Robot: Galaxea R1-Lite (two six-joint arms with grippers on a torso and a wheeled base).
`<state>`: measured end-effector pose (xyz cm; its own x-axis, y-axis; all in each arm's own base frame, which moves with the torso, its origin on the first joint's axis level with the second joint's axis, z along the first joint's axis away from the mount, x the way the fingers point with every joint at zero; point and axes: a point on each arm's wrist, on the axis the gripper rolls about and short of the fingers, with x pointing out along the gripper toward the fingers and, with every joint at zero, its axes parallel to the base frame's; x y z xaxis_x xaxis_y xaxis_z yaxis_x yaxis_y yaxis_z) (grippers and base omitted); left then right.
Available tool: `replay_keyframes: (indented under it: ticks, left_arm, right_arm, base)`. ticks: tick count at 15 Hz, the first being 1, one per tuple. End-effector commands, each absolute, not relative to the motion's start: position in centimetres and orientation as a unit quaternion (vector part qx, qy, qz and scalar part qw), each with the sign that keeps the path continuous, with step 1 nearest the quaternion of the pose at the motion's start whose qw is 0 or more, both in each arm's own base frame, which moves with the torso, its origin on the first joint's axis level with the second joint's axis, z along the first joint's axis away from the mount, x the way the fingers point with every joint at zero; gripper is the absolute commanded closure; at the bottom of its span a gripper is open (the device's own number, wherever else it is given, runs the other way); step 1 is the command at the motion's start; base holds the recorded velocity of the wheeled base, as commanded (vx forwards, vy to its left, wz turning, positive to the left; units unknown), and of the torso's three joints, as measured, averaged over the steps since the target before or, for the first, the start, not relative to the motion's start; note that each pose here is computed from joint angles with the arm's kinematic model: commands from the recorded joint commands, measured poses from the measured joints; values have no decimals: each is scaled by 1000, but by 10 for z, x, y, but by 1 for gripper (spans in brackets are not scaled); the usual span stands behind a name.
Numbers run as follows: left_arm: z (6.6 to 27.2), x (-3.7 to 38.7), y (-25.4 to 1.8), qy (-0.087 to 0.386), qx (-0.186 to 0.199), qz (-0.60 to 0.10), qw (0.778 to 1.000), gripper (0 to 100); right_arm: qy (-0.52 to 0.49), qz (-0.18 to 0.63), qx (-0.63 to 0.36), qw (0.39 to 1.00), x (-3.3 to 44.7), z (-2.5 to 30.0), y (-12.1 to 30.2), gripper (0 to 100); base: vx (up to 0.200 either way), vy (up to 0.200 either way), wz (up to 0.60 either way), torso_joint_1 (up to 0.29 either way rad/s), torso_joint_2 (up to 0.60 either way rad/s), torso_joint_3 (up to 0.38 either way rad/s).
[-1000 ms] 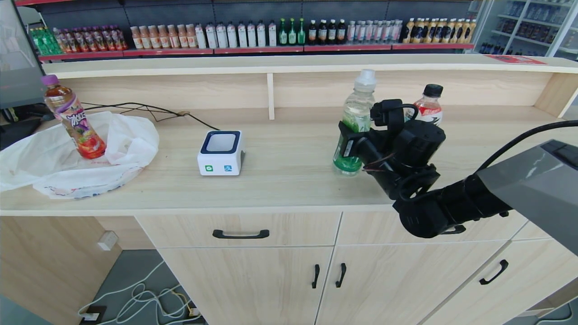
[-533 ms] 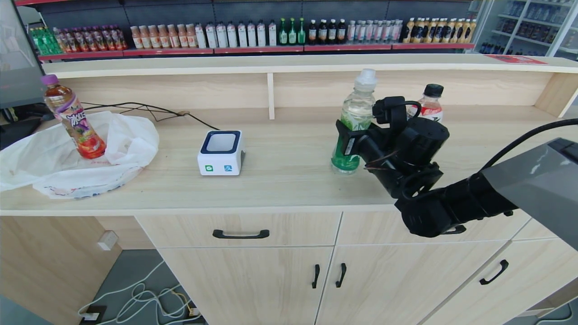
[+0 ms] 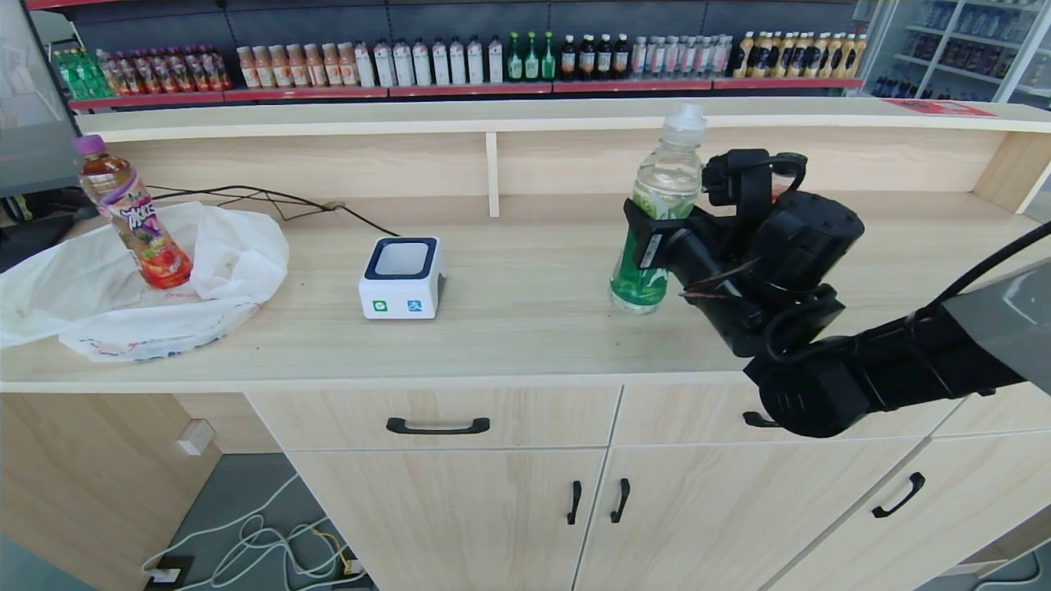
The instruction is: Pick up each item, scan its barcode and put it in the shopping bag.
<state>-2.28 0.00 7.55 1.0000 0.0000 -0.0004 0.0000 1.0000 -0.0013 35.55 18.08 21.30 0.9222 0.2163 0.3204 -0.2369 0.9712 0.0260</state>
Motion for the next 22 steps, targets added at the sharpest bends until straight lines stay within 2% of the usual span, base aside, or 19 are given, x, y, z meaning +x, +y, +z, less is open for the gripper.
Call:
replay_keyframes:
  ticks: [1, 6, 12, 14, 18, 22]
  left_arm:
    - [75, -23, 0, 0, -1, 0, 1000, 0]
    - [75, -23, 0, 0, -1, 0, 1000, 0]
    - [75, -23, 0, 0, -1, 0, 1000, 0]
    - [75, -23, 0, 0, -1, 0, 1000, 0]
    - [75, -23, 0, 0, -1, 0, 1000, 0]
    - [75, -23, 0, 0, -1, 0, 1000, 0]
  right_arm:
    - [-180, 110, 45, 976, 326, 238, 182, 100]
    - [-179, 120, 33, 976, 270, 251, 165, 100]
    - [-170, 141, 39, 974, 209, 240, 128, 100]
    - [-161, 222, 33, 961, 185, 231, 118, 100]
    - [-143, 257, 115, 949, 165, 228, 106, 100]
    - [-99, 349, 157, 919, 147, 213, 99, 100]
  base:
    - [0, 0, 0, 0, 0, 0]
    - [0, 0, 0, 0, 0, 0]
    - [0, 0, 0, 0, 0, 0]
    - [0, 0, 0, 0, 0, 0]
    - [0, 0, 0, 0, 0, 0]
    - [0, 0, 0, 0, 0, 0]
